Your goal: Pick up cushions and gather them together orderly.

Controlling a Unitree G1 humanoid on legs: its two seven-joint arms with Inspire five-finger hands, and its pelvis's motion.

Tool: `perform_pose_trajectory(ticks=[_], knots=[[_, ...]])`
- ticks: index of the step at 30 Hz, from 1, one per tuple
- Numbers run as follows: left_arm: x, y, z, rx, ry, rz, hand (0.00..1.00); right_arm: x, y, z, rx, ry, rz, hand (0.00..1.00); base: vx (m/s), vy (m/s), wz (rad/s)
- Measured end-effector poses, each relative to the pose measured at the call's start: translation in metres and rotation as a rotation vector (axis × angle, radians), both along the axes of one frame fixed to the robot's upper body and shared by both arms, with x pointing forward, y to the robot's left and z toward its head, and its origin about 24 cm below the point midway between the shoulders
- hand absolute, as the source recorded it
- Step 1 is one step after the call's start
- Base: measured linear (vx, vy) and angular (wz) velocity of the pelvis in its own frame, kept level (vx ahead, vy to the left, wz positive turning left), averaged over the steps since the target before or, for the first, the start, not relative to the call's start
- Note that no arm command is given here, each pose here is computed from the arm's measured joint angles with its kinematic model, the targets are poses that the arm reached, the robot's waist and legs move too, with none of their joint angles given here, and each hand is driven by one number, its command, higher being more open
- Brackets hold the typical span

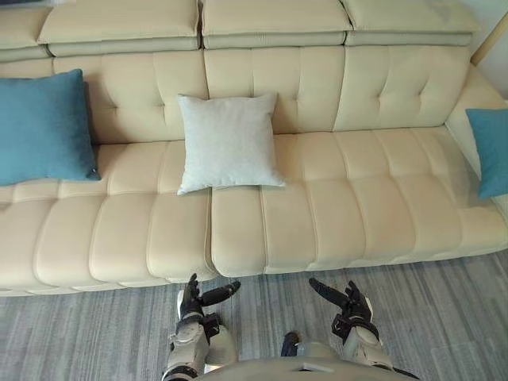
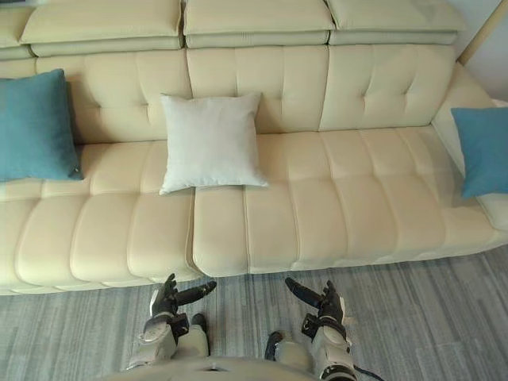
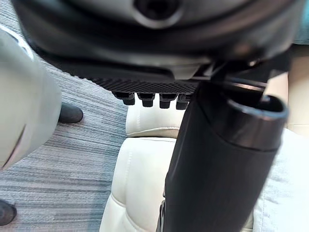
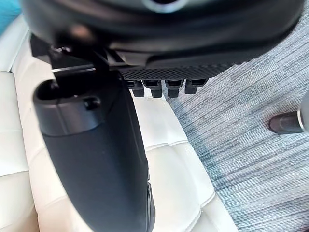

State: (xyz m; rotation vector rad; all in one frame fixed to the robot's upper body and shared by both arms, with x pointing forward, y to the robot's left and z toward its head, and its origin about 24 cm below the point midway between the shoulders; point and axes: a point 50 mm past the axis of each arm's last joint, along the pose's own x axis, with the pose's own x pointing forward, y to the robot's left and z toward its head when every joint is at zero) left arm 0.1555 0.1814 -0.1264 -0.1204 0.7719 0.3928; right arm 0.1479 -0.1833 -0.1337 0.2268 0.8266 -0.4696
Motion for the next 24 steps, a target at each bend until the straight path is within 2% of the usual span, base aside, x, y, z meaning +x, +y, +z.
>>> perform_pose_trajectory(ticks=[5, 10, 15, 16, 18, 24], knots=[[0.002, -0.018, -0.001, -0.024, 0.001, -0.061, 1.00, -0.012, 0.001, -0.005, -0.011, 0.043, -0.010, 1.00, -0.11, -0.034, 0.41], [0.004, -0.018, 0.001, 0.000, -0.002, -0.096, 1.00, -0.013, 0.002, -0.006, -0.012, 0.051, -0.002, 1.00, -0.12, 0.032, 0.33], [0.001, -0.018, 0.000, 0.001, 0.006, -0.100, 1.00, -0.012, -0.001, -0.005, -0.018, 0.048, -0.001, 1.00, -0.13, 0.183, -0.09], [0.000, -0.012, -0.001, 0.018, 0.019, -0.096, 1.00, -0.013, 0.010, -0.007, 0.016, 0.052, 0.003, 1.00, -0.15, 0.219, -0.33], [-0.004, -0.005, -0.002, 0.033, 0.033, -0.091, 1.00, -0.021, 0.015, -0.010, 0.033, 0.077, 0.025, 1.00, -0.09, 0.192, -0.35], [-0.020, -0.004, -0.013, 0.038, 0.117, -0.105, 1.00, -0.035, 0.002, -0.014, 0.030, 0.104, -0.061, 1.00, 0.03, 0.113, -0.49]])
